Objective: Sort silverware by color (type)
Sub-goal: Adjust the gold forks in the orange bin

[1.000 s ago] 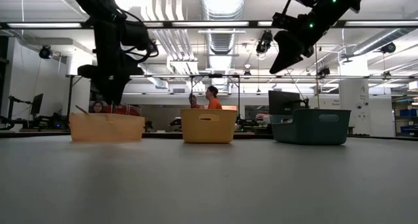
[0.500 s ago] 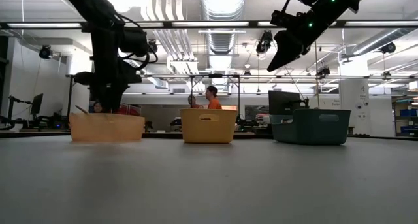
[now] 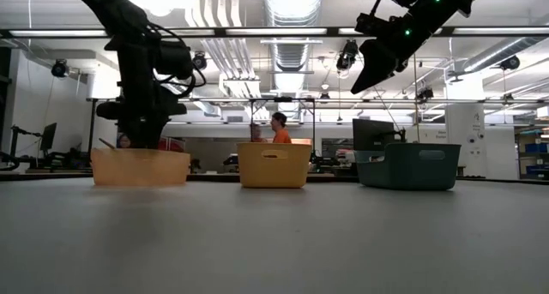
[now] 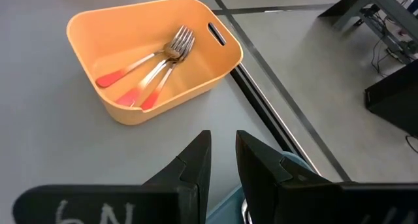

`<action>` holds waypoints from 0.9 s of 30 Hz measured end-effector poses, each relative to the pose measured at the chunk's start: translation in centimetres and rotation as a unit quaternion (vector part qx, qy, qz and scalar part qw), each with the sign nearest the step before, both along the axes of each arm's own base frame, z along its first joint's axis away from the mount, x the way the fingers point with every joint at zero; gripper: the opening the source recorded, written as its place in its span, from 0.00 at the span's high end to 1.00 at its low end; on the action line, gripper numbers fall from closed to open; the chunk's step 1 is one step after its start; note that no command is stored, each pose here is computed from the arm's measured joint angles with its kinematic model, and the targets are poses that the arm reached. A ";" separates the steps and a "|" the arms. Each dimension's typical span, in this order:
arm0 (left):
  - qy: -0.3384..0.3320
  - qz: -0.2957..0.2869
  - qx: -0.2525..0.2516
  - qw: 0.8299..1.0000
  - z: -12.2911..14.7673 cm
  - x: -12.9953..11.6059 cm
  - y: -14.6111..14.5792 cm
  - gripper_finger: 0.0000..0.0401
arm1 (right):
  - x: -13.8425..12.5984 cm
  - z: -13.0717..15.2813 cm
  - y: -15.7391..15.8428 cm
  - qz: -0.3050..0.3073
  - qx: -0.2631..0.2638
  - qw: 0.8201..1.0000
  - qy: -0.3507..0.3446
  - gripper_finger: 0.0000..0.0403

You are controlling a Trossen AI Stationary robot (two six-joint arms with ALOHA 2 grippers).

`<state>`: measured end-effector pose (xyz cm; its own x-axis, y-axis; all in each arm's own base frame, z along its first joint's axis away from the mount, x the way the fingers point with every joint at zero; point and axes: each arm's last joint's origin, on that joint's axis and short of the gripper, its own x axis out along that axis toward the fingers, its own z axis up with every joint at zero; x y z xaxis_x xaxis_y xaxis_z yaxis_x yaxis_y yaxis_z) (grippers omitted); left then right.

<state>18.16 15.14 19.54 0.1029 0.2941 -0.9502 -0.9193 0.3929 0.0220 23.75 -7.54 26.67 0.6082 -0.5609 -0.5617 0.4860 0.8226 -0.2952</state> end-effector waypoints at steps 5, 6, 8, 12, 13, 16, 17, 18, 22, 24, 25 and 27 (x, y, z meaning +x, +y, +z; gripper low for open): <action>-0.007 0.003 0.004 1.000 -0.2 0.1 0.0 0.71 | 0.0 0.0 0.0 0.000 -0.001 1.000 -0.001 0.84; -0.010 0.003 0.007 1.000 -0.2 0.1 0.1 0.71 | 0.0 0.0 0.0 0.000 -0.001 1.000 -0.001 0.84; -0.011 0.003 0.007 1.000 -0.4 0.1 0.1 0.71 | 0.0 0.0 0.0 0.000 -0.001 1.000 -0.001 0.84; -0.005 0.007 0.001 1.000 -1.0 -0.2 -0.2 0.71 | 0.0 0.0 0.0 0.001 -0.001 1.000 0.000 0.84; -0.005 0.007 0.001 1.000 -1.2 -0.3 -0.2 0.71 | 0.0 0.0 0.0 0.001 -0.002 1.000 0.000 0.84; -0.007 0.009 0.002 1.000 -1.6 -0.4 -0.3 0.71 | 0.0 0.1 0.0 0.001 -0.002 1.000 -0.002 0.84; -0.008 0.011 0.001 1.000 -1.6 -0.4 -0.3 0.71 | 0.0 0.1 0.0 0.001 -0.002 1.000 -0.003 0.84; -0.007 0.011 0.001 1.000 -1.6 -0.4 -0.3 0.71 | 0.0 0.1 0.0 0.001 -0.002 1.000 -0.003 0.84; -0.009 0.011 0.003 1.000 -1.6 -0.3 -0.3 0.71 | 0.0 0.1 0.0 0.001 -0.002 1.000 -0.003 0.84; -0.009 0.011 0.002 1.000 -1.6 -0.3 -0.3 0.73 | 0.0 0.1 0.0 0.001 -0.002 1.000 -0.003 0.84; -0.009 0.011 0.002 1.000 -1.6 -0.3 -0.3 0.74 | 0.0 0.1 0.0 0.001 -0.002 1.000 -0.003 0.84; -0.009 0.011 0.002 1.000 -1.6 -0.3 -0.3 0.77 | 0.0 0.1 0.0 0.001 -0.002 1.000 -0.003 0.84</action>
